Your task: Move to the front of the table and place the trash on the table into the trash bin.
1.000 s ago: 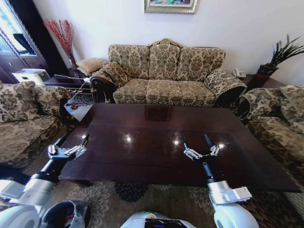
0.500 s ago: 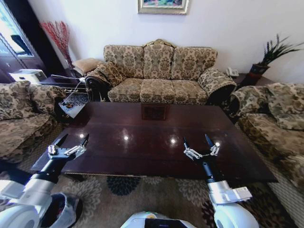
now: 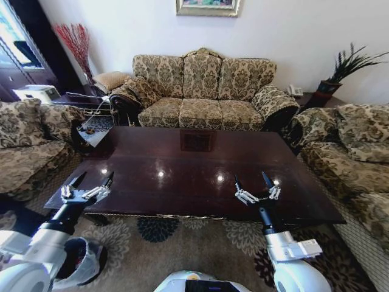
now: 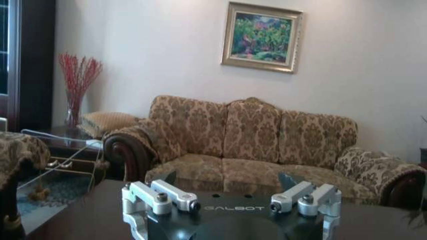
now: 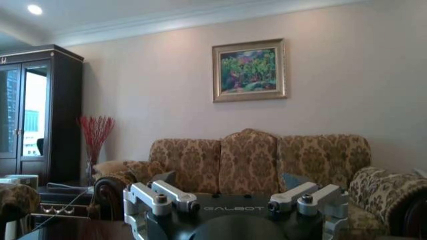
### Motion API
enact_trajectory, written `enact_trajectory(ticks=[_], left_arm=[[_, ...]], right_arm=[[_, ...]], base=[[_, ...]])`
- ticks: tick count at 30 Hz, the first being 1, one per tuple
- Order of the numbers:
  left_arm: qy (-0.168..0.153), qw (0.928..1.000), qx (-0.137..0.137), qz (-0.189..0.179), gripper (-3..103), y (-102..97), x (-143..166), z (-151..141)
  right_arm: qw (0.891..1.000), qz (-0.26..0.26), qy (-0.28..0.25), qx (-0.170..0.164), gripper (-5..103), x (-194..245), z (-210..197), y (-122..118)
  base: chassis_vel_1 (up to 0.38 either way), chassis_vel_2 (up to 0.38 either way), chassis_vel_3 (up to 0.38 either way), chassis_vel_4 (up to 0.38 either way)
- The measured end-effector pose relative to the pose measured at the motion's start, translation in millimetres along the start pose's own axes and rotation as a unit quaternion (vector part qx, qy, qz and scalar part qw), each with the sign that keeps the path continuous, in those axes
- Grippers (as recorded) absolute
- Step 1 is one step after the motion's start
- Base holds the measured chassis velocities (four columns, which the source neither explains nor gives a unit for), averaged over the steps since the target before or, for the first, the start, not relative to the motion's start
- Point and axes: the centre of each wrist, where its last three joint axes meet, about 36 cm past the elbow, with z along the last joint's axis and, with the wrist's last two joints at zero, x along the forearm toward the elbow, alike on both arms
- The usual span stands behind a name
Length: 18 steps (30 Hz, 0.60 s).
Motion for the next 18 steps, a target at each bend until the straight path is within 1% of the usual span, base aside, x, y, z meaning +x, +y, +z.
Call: enact_trajectory(ticks=[4,9,18], left_arm=[[0.0,1.0,0.0,0.0,100,0.0,0.0,0.0],[0.0,1.0,0.0,0.0,100,0.0,0.0,0.0],[0.0,1.0,0.0,0.0,100,-0.1,0.1,0.0]], right_arm=[[1.0,0.0,0.0,0.0,100,0.0,0.0,0.0],[1.0,0.0,0.0,0.0,100,0.0,0.0,0.0],[1.0,0.0,0.0,0.0,100,0.2,0.1,0.0]], base=[[0.036,-0.05,-0.057,0.063],[0.11,-0.095,-0.118,0.105],[0.171,-0.183,-0.197,0.184]])
